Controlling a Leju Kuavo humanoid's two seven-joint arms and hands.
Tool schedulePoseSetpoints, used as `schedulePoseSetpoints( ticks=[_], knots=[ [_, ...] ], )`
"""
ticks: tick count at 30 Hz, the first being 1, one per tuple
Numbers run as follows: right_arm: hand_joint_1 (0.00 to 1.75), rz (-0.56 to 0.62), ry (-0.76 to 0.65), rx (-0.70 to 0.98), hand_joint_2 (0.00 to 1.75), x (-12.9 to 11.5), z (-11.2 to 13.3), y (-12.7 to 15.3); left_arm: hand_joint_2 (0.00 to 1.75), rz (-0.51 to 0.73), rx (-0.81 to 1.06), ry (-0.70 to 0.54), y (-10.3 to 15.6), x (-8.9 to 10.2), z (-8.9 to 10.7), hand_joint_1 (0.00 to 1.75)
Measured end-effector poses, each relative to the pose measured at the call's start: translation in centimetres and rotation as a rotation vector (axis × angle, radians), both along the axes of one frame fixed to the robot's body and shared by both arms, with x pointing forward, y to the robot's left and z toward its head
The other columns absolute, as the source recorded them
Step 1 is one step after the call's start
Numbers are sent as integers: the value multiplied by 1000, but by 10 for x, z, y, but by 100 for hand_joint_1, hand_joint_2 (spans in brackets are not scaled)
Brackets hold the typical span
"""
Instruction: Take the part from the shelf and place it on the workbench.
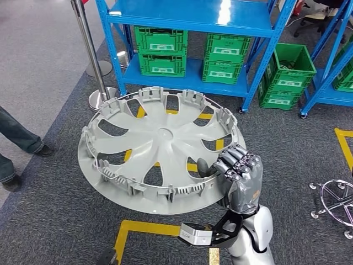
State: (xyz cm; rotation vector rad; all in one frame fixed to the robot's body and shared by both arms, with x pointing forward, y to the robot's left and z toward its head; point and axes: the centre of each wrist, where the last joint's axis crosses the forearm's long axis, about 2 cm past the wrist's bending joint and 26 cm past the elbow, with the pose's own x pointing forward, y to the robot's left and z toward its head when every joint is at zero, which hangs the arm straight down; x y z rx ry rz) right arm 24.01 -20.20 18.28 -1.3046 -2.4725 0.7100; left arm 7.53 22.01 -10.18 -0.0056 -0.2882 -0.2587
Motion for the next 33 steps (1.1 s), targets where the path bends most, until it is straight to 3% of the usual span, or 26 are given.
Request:
schedulePoseSetpoints(
  ticks=[33],
  knots=[
    [175, -20, -67, -5, 175, -3, 16, -4, 0, -9, -3, 9, -7, 6, 2, 0]
  ],
)
